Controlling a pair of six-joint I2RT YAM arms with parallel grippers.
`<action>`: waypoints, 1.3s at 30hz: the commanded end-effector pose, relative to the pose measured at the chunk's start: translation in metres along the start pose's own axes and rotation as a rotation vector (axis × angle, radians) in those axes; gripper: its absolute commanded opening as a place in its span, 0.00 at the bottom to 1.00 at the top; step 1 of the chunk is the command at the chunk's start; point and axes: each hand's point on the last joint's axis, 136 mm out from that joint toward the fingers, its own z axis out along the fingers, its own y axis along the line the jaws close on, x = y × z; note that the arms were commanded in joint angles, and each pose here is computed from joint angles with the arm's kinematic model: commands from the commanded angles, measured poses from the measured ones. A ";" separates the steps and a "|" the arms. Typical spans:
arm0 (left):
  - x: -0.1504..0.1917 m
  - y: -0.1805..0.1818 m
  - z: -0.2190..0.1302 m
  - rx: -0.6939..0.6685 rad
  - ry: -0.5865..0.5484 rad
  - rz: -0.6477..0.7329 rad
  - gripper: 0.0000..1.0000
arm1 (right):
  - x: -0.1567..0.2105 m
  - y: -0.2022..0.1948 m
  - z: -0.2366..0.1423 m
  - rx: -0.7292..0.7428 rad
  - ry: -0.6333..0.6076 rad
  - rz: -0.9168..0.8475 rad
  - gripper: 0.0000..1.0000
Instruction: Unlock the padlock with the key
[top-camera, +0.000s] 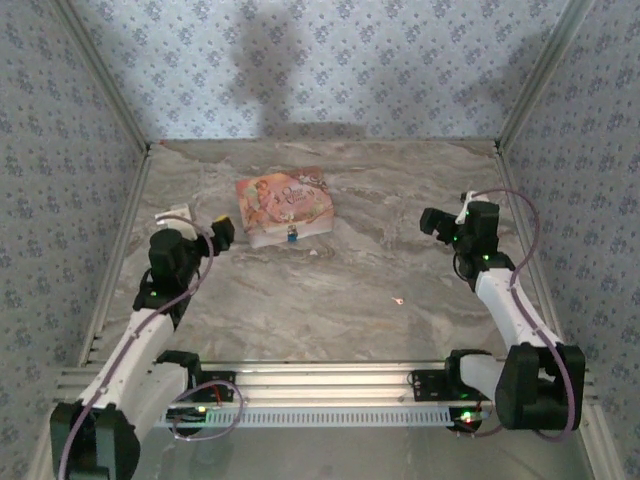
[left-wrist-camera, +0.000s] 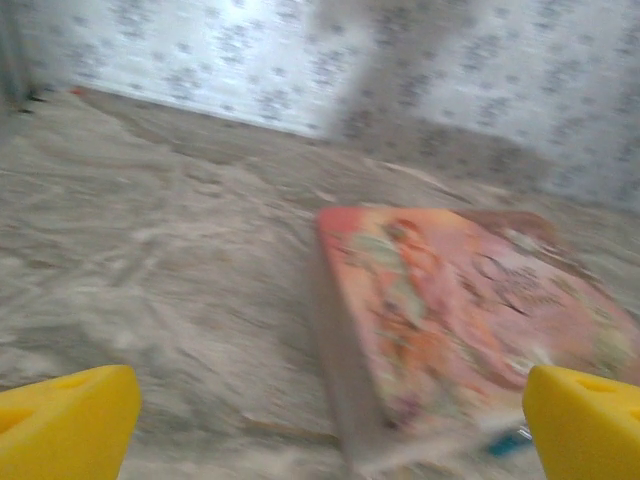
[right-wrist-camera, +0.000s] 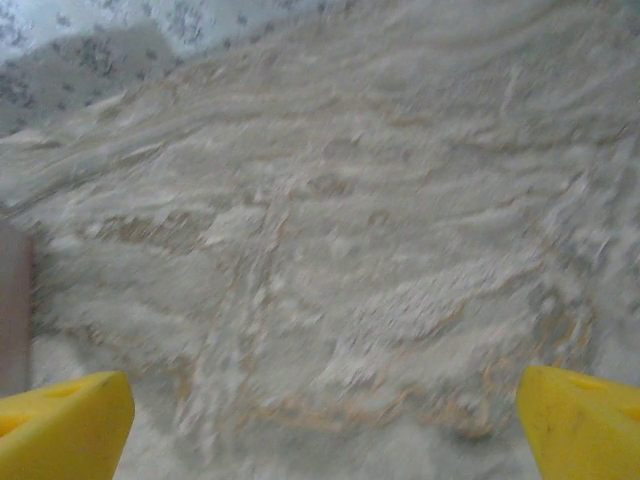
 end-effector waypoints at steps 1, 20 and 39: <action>0.002 -0.028 -0.013 0.086 0.048 -0.058 0.98 | 0.039 0.013 -0.016 -0.037 0.182 0.104 1.00; 0.058 -0.157 -0.007 0.405 0.239 0.009 0.98 | 0.168 0.030 -0.055 0.061 0.628 -0.091 0.82; 0.069 -0.160 0.001 0.382 0.264 0.027 0.98 | 0.217 0.031 -0.044 0.106 0.799 -0.107 0.48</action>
